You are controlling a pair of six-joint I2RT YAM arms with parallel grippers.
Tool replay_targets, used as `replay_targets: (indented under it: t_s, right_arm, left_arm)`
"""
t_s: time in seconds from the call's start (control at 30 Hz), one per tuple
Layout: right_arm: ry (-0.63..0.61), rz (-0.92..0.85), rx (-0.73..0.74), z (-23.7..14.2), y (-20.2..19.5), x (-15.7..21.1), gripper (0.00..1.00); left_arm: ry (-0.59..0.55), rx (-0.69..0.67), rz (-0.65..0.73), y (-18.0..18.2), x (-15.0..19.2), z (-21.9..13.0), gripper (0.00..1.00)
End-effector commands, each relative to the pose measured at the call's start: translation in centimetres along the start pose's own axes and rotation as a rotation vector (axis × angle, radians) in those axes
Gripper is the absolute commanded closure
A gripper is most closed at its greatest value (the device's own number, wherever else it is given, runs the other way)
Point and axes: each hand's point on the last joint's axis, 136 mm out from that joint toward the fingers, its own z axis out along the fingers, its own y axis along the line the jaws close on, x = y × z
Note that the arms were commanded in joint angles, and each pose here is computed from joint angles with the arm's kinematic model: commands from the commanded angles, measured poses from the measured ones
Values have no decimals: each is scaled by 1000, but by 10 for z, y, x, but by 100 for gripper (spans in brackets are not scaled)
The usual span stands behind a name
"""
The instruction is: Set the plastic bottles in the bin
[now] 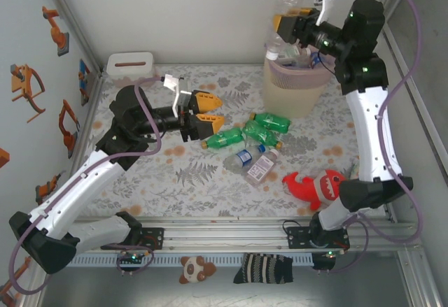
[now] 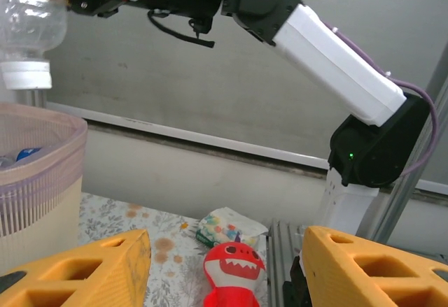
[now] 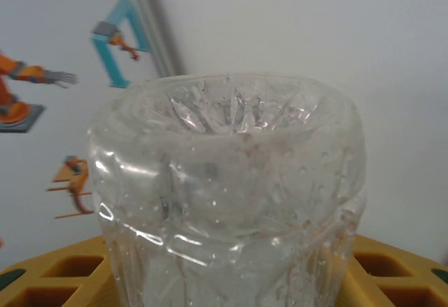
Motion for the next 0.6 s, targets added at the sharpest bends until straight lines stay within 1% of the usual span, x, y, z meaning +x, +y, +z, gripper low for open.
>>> replay_targets:
  t_s: [0.0,0.1,0.2,0.27,0.33,0.43,0.57]
  right_arm:
    - [12,46,213,-3,-59,4,45]
    - [12,137,391,-1,-110,15,50]
    - [9,197,563,-1,-152,26,55]
    - [-12,264,677,-4,-178,35,56]
    - [-37,337,749,-2,-201,47,56]
    - [-113,492,825,4,-230,64,55]
    - [-213,780,938,8,-266,97,55]
  left_arm:
    - [0,-14,26,0,1,-2,42]
    - [2,-25,24,1,2,-3,42]
    - [-1,-35,24,3,3,-3,42]
    - [1,-38,20,4,5,-3,43]
    - [4,-42,15,6,7,-2,43]
    - [4,-47,11,8,8,-2,43]
    - [10,-48,5,9,10,-1,43]
